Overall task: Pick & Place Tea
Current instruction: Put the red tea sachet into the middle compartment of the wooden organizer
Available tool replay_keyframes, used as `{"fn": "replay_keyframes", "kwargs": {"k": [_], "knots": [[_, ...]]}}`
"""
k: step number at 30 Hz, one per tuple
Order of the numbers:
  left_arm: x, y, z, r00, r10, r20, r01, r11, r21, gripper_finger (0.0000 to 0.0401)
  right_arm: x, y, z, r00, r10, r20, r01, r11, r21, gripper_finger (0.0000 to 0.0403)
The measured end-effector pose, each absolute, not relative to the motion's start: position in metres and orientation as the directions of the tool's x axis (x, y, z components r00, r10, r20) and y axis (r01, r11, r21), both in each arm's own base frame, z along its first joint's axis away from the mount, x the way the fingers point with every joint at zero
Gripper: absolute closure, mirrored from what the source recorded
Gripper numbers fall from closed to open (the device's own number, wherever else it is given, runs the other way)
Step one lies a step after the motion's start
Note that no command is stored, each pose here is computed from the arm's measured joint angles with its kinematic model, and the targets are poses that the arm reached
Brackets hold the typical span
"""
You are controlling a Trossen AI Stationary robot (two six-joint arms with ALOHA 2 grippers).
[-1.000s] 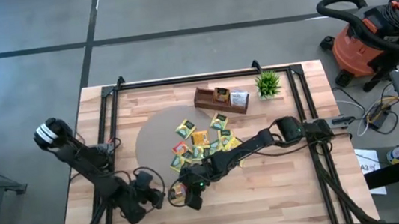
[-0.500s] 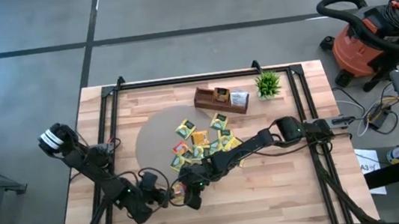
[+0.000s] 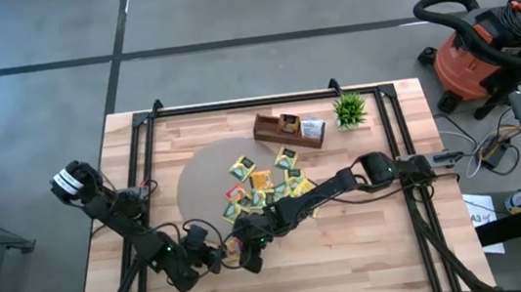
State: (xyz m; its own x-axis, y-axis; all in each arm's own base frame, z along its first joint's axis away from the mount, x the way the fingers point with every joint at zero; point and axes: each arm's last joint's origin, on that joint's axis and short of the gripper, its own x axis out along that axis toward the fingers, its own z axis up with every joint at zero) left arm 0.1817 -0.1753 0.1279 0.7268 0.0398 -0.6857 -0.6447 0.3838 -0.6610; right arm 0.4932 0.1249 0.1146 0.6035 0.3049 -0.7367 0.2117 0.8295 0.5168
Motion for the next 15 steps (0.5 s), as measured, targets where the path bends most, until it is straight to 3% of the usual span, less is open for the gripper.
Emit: {"fn": "replay_keyframes", "kwargs": {"k": [3,9,15], "knots": [[0.183,-0.176,0.131,0.74,0.057,-0.67,-0.628,0.415,-0.659,0.0395,0.493,0.125,0.115,0.604,0.306,-0.736,0.211,0.829,0.517,0.0321],[0.189,-0.166,0.159,0.747,0.112,-0.656,-0.617,0.486,-0.619,0.0399,0.493,0.126,0.131,0.625,0.303,-0.719,0.152,0.857,0.493,0.0321],[0.193,-0.134,0.216,0.698,0.218,-0.682,-0.634,0.631,-0.448,0.04,0.474,0.123,0.189,0.669,0.093,-0.737,0.175,0.944,0.278,0.0321]]}}
